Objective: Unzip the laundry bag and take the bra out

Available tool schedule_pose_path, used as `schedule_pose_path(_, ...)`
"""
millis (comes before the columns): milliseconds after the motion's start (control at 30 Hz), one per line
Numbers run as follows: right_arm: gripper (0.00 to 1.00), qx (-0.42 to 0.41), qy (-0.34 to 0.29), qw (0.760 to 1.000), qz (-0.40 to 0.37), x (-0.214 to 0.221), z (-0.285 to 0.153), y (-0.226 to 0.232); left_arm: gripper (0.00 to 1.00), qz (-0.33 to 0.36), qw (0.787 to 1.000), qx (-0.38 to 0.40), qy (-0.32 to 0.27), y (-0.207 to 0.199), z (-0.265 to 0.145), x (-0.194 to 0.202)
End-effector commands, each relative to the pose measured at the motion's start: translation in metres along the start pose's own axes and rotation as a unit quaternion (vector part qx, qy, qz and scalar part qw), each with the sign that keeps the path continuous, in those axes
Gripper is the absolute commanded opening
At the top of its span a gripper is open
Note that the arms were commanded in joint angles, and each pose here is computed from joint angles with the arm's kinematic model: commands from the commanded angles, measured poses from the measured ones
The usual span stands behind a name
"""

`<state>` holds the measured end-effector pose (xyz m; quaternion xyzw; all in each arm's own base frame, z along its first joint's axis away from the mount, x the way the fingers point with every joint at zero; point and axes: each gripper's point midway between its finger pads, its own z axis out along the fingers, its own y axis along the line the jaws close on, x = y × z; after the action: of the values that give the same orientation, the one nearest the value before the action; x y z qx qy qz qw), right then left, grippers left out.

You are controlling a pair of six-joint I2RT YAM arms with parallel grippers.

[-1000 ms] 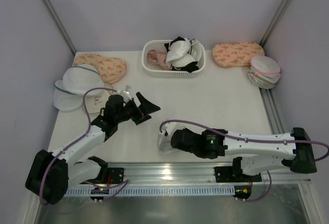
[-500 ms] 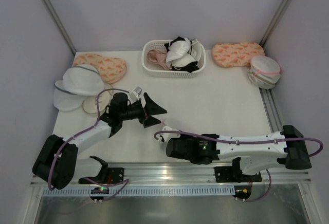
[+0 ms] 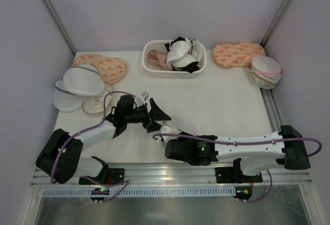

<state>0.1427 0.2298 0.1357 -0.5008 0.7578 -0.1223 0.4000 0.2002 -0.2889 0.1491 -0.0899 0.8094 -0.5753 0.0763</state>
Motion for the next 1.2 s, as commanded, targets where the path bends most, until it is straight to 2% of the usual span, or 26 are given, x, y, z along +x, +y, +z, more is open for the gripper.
schedule_pose_path(0,0.04,0.016,-0.038,0.999,0.013,-0.023,-0.004,-0.004,0.90,0.015,0.999,0.036,-0.002,-0.016,0.008,-0.006)
schedule_pose_path(200,0.04,0.013,-0.036,0.999,-0.002,-0.024,0.001,0.006,0.63,0.013,0.999,0.048,0.011,-0.022,0.026,-0.007)
schedule_pose_path(233,0.04,0.014,-0.037,0.999,-0.004,-0.024,0.001,0.006,0.47,0.017,0.998,0.054,0.010,-0.025,0.027,-0.008)
schedule_pose_path(300,0.04,0.015,-0.035,0.999,-0.007,-0.023,0.002,0.007,0.25,0.007,0.998,0.055,0.009,-0.022,0.030,-0.009)
schedule_pose_path(333,0.04,0.014,-0.036,0.999,-0.006,-0.024,0.001,0.008,0.04,0.008,0.998,0.058,0.009,-0.021,0.031,-0.010)
schedule_pose_path(367,0.04,0.014,-0.037,0.999,-0.005,-0.024,0.001,0.008,0.00,0.005,0.998,0.056,0.006,-0.020,0.031,-0.010)
schedule_pose_path(467,0.07,0.021,-0.037,0.999,0.009,-0.024,-0.002,0.004,0.00,0.005,0.999,0.053,-0.001,-0.016,0.032,-0.012)
schedule_pose_path(500,0.15,0.025,-0.037,0.999,0.017,-0.024,-0.003,0.001,0.00,0.005,0.999,0.052,-0.003,-0.016,0.032,-0.013)
schedule_pose_path(533,0.27,0.027,-0.034,0.999,0.024,-0.024,-0.007,-0.002,0.00,0.006,0.999,0.050,-0.008,-0.015,0.032,-0.014)
schedule_pose_path(567,0.47,0.030,-0.038,0.997,0.053,-0.026,-0.011,-0.006,0.00,0.006,0.999,0.043,-0.017,-0.011,0.032,-0.016)
schedule_pose_path(600,0.55,0.030,-0.039,0.996,0.069,-0.027,-0.015,-0.008,0.00,0.005,0.999,0.039,-0.022,-0.009,0.033,-0.018)
schedule_pose_path(733,0.76,-0.018,-0.062,0.989,0.130,-0.034,-0.035,-0.010,0.00,-0.008,0.998,0.023,-0.052,0.002,0.033,-0.025)
schedule_pose_path(900,0.79,-0.026,-0.107,0.970,0.215,-0.039,-0.051,-0.027,0.00,-0.042,0.992,0.032,-0.114,0.008,0.028,-0.039)
schedule_pose_path(1000,0.79,-0.020,-0.156,0.934,0.320,-0.054,-0.059,-0.039,0.00,-0.067,0.984,0.030,-0.163,0.014,0.020,-0.047)
schedule_pose_path(1100,0.79,-0.083,-0.192,0.902,0.378,-0.068,-0.060,-0.019,0.00,-0.079,0.974,0.035,-0.209,0.012,0.011,-0.055)
schedule_pose_path(1167,0.79,-0.147,-0.224,0.866,0.422,-0.086,-0.062,0.004,0.00,-0.083,0.969,0.038,-0.231,0.009,0.007,-0.059)
